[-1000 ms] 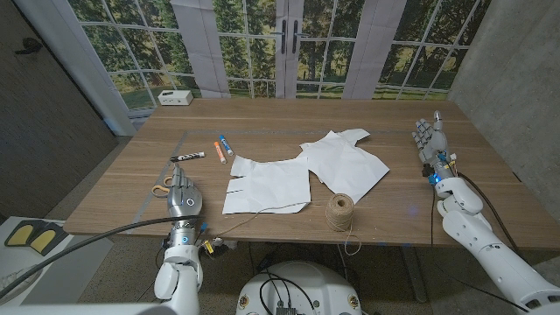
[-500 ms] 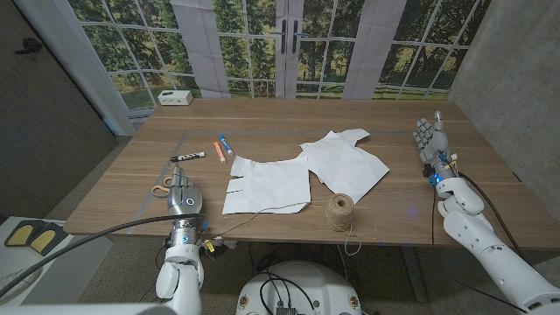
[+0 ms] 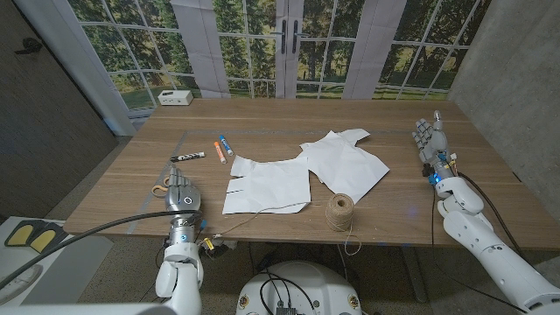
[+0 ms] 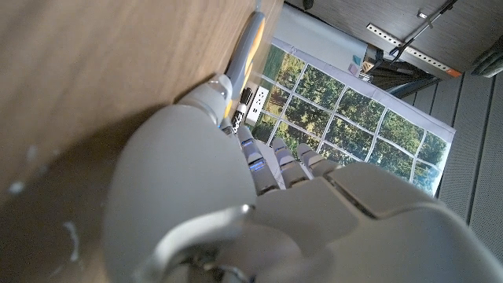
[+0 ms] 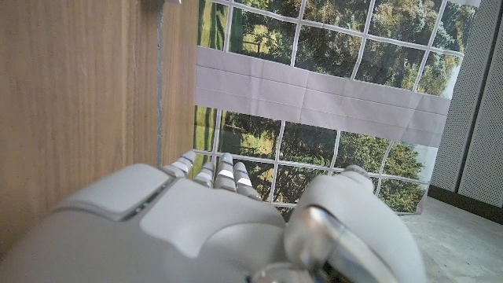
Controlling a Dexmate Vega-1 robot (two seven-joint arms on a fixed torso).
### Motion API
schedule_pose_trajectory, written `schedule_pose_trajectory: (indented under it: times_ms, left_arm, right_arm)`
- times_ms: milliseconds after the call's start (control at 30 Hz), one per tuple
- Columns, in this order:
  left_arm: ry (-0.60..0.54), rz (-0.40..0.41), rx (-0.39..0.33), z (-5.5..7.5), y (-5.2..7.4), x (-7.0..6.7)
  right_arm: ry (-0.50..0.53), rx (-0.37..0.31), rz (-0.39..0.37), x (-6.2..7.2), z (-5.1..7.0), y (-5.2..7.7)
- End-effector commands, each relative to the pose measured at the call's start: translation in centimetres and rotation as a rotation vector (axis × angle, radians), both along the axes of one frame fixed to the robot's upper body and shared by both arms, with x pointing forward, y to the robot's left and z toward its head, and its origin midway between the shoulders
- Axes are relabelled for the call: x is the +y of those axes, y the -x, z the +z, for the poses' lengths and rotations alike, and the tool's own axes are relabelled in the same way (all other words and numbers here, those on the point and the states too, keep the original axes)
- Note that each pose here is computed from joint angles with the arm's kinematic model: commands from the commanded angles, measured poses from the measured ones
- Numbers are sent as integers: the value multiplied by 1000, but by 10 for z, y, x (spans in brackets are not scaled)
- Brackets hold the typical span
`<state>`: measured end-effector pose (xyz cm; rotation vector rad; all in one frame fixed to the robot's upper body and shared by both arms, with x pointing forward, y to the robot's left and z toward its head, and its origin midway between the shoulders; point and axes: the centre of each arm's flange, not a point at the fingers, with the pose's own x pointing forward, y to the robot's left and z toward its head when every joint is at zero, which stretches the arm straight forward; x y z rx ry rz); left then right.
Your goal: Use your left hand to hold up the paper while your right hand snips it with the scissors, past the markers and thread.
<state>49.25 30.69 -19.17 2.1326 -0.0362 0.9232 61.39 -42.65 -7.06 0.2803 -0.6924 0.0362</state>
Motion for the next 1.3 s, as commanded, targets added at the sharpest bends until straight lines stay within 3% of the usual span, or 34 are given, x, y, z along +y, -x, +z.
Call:
schedule_pose_trajectory:
  times_ms: [33, 1000, 1233, 1300]
  left_arm:
    - [89, -15, 52, 4, 1, 1]
    - [61, -30, 5, 2, 2, 2]
    - [119, -107, -25, 5, 7, 5]
    - [159, -167, -51, 6, 10, 7]
  right_arm:
    - [14, 3, 4, 3, 3, -4]
    - [28, -17, 11, 5, 16, 7]
    - [34, -23, 17, 7, 18, 9]
    - [30, -23, 21, 8, 18, 9]
